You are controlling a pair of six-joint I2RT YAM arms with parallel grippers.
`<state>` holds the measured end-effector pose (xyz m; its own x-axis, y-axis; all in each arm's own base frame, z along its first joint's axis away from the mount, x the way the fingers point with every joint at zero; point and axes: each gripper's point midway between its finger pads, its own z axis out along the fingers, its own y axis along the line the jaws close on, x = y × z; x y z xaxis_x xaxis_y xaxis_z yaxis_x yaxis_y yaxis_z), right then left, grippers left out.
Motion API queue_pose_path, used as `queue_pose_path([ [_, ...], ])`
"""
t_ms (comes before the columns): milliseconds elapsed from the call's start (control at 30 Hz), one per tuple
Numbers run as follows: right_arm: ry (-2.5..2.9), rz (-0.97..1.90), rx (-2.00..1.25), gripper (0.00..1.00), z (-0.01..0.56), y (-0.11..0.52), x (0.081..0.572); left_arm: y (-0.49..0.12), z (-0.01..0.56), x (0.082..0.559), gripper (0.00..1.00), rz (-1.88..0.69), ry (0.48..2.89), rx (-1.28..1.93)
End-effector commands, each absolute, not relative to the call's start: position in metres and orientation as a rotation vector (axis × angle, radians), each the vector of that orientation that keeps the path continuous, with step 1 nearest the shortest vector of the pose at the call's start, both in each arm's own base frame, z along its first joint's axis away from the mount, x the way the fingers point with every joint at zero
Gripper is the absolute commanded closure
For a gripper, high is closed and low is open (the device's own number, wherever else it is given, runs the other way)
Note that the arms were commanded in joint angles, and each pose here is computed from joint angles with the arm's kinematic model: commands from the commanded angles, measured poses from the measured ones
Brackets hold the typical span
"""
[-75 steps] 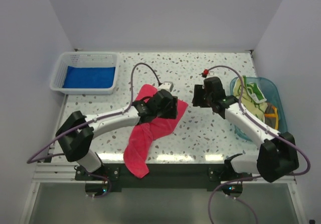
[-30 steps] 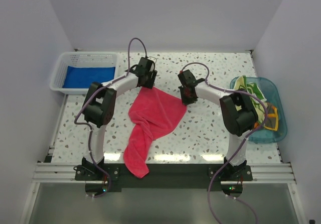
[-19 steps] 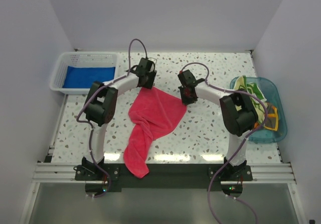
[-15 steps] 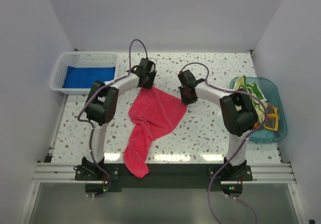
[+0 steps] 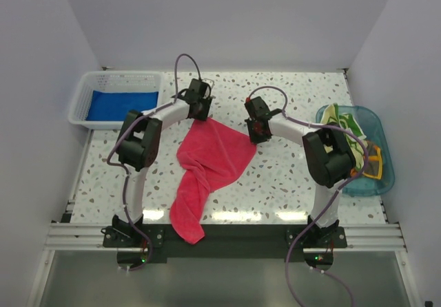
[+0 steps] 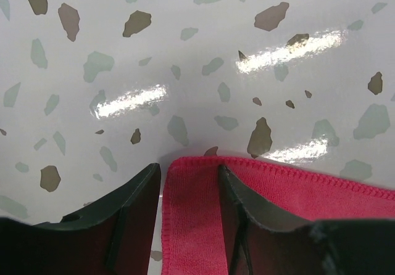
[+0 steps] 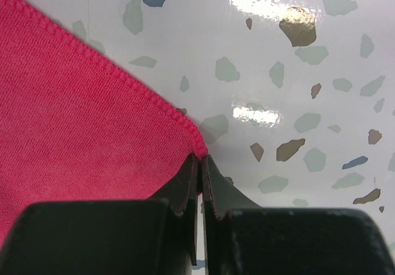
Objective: Fold and stack the towels
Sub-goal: Flatten out the crumpled towel
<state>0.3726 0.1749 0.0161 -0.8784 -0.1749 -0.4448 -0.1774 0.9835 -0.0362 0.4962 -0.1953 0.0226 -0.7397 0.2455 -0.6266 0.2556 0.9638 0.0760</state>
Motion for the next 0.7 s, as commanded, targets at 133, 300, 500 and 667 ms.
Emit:
queue_pose_path([
  [133,2.741,-0.115,-0.309,1.00,-0.002,0.152,0.355,-0.161,-0.034,0.467,0.56,0.005,2.655,0.322],
  [300,2.720,-0.108,-0.322,1.00,0.004,0.155,0.363,-0.158,-0.047,0.461,0.67,0.022,2.707,0.333],
  [500,2.691,-0.129,-0.344,1.00,0.015,0.155,0.375,-0.155,-0.034,0.472,1.00,0.027,2.677,0.343],
  [667,2.577,-0.172,-0.294,1.00,0.063,0.149,0.413,-0.154,0.038,0.500,1.00,0.056,2.513,0.301],
])
